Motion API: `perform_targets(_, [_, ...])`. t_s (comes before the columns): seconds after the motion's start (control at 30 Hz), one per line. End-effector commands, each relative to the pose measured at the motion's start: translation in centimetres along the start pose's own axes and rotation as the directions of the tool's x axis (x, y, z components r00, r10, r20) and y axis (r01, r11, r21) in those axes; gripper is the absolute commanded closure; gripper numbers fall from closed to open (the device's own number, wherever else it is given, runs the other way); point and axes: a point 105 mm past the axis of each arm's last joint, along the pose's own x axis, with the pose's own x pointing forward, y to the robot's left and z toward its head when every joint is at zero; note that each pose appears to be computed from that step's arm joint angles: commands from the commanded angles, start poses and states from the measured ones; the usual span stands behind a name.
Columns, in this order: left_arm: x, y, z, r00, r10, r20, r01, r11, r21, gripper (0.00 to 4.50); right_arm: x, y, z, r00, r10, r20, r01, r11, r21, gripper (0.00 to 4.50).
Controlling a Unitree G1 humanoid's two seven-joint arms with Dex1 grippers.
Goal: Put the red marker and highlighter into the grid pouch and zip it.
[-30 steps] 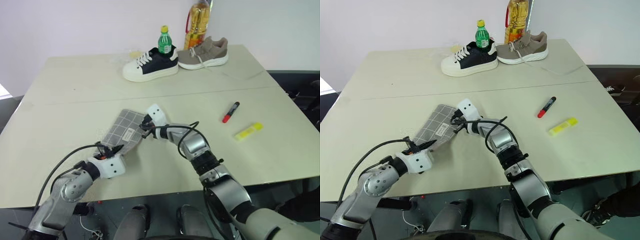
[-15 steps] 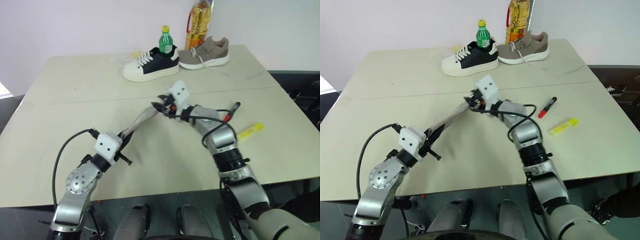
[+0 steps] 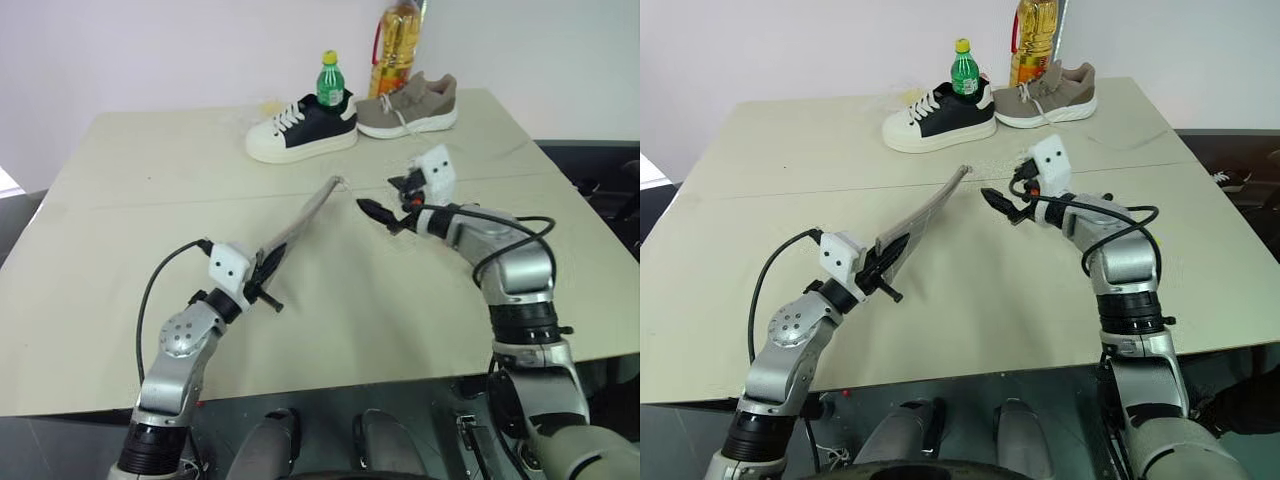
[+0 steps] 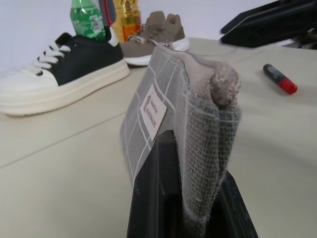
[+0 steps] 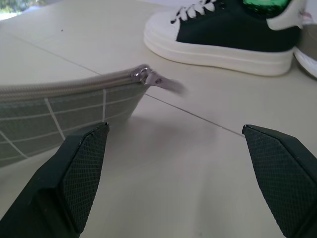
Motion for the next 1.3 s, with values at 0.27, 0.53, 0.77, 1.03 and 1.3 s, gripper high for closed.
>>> perform_targets(0.27, [0.4,-1.0,1.7,0.995,-0.061,0.08,0.062,0.998,-0.008,4.5,1.6,2.0,-0.9,1.0,0.02,-0.014,-0.021,0.997,-0.073,0.03])
perform_targets(0.53, [-0.9,-1.7,1.8,0.988,-0.141,0.065,0.143,0.989,-0.027,4.5,2.4,1.9,-1.0,1.0,0.024,-0.013,-0.026,0.994,-0.104,0.03])
perform_targets(0.77, [-1.7,-1.5,1.5,0.986,-0.165,0.039,0.166,0.985,-0.04,4.5,2.7,1.7,-1.1,0.999,0.029,-0.017,-0.031,0.992,-0.12,1.24])
perform_targets(1.03, [-2.4,-1.3,0.9,0.983,-0.183,0.01,0.184,0.982,-0.045,4.5,2.5,1.9,-1.2,0.998,0.053,-0.029,-0.056,0.988,-0.144,4.37])
perform_targets(1.3, [-0.8,-0.7,0.6,0.991,-0.133,0.005,0.133,0.991,0.007,4.5,1.5,6.4,-1.2,0.968,0.222,-0.119,-0.251,0.892,-0.376,4.37])
